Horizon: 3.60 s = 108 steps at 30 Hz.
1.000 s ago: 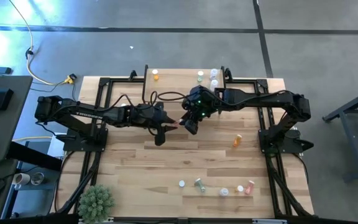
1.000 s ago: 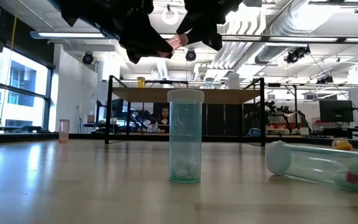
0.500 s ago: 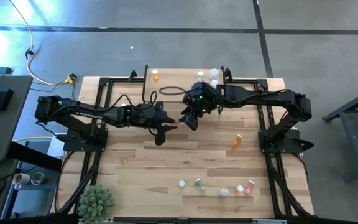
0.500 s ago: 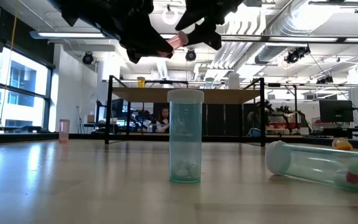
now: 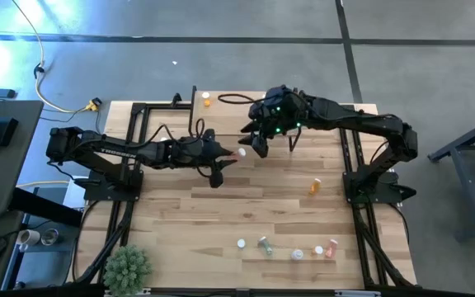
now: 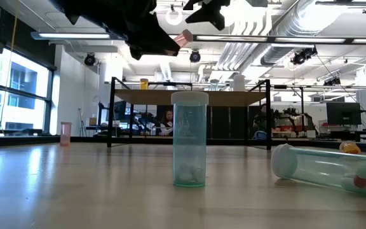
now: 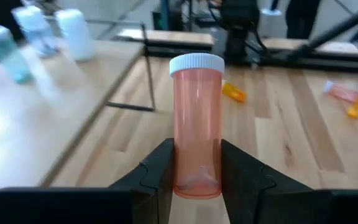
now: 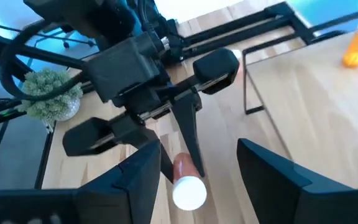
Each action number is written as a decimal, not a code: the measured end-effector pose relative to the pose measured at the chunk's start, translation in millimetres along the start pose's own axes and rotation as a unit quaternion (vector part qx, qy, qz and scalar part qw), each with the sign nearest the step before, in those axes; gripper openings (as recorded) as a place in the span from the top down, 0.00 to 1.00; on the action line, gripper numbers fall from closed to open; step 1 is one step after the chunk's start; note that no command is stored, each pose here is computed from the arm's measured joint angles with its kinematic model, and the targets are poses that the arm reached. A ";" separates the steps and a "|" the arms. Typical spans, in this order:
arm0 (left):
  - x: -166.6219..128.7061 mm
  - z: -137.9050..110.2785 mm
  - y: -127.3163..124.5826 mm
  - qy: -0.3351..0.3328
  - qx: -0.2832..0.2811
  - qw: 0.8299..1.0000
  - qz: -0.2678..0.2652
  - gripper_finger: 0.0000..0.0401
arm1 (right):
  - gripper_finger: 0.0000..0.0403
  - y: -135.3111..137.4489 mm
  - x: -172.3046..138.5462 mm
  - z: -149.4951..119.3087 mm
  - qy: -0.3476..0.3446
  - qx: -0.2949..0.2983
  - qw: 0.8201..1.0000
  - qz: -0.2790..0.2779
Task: Pick and place medicine bottles onto shelf by color
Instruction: Put the top right pink pill bottle on the shelf
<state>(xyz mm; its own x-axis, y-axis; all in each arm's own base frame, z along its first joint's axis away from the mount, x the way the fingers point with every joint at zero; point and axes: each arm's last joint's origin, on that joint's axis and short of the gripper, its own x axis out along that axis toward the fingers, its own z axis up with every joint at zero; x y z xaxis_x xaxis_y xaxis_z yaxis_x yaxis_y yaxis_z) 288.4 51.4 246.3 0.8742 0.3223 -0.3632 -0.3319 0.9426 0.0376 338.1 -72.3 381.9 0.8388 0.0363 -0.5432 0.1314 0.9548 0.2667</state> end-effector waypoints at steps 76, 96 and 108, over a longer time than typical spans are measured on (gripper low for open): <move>-8.1 40.8 39.8 -0.203 -0.032 0.949 0.237 0.76 | 0.51 -44.9 6.9 42.7 -0.138 -0.022 0.988 -0.058; -7.9 40.6 39.7 -0.202 -0.032 0.950 0.237 0.76 | 0.71 -44.7 6.9 43.1 -0.141 -0.010 0.988 -0.056; -7.7 40.4 39.7 -0.201 -0.031 0.950 0.237 0.76 | 0.72 -44.7 7.4 43.0 -0.141 -0.006 0.988 -0.056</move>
<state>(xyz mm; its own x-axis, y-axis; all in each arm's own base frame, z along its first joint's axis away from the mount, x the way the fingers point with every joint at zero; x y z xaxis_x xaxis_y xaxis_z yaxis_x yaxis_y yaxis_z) 282.7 89.9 288.2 0.6812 0.7290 0.0666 -0.7320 0.6796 0.0480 361.1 -127.5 400.2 0.9336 -0.1510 -0.3249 0.2259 0.9520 0.2067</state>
